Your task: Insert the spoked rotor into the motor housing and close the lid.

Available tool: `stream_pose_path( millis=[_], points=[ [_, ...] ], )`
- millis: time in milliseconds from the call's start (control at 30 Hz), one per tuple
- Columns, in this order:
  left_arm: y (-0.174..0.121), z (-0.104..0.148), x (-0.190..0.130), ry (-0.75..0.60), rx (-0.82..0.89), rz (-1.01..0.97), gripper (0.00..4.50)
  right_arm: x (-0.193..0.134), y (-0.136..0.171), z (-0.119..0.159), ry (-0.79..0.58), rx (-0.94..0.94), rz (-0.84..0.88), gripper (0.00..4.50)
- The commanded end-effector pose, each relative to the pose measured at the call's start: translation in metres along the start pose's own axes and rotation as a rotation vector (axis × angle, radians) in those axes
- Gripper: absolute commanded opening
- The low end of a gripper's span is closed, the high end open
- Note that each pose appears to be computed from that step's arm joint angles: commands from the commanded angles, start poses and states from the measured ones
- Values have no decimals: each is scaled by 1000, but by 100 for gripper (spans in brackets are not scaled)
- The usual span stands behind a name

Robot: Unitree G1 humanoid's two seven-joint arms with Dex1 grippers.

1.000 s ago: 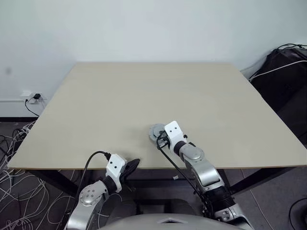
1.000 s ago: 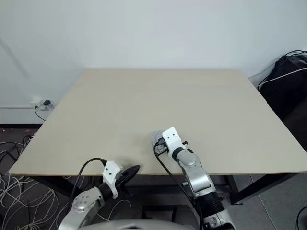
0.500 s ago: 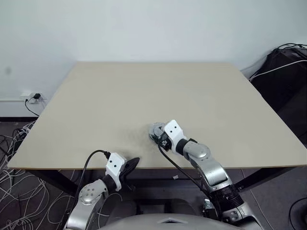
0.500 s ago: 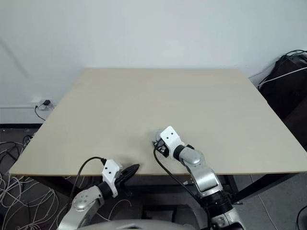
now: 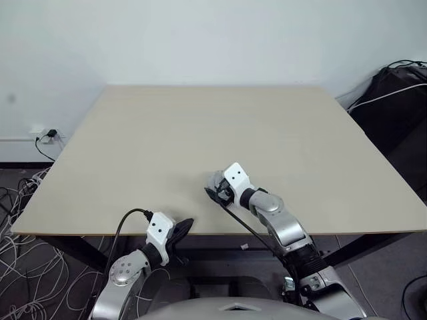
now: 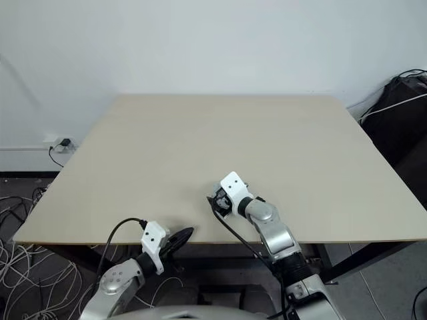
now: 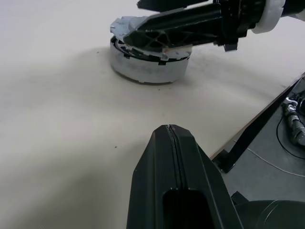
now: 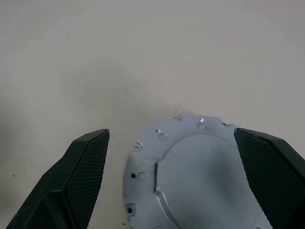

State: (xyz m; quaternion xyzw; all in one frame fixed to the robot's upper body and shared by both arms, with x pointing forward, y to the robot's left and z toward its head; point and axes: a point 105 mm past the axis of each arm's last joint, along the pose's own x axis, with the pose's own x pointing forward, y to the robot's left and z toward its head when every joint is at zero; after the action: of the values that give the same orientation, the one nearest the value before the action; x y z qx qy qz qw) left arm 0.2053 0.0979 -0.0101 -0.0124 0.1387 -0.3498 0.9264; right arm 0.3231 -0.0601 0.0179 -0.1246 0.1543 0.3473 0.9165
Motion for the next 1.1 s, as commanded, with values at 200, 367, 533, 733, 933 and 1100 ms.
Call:
stream_pose_path(
  millis=[200,367,533,733,933,1100],
  points=[
    [-1,16,1,-55,23,-3,0,-2,-18,10,-40,27,-44,449],
    [-1,15,1,-54,22,-2,0,-3,-19,3,-17,37,-42,449],
    [1,14,1,-54,23,-2,0,-3,-17,-1,0,41,-34,449],
    [1,13,1,-54,22,-4,0,-2,-15,-6,23,47,-28,449],
    [2,11,0,-53,22,1,0,-2,-15,-10,44,89,-19,408],
    [2,10,0,-52,21,3,0,-2,-14,-10,50,102,-13,320]
  ],
)
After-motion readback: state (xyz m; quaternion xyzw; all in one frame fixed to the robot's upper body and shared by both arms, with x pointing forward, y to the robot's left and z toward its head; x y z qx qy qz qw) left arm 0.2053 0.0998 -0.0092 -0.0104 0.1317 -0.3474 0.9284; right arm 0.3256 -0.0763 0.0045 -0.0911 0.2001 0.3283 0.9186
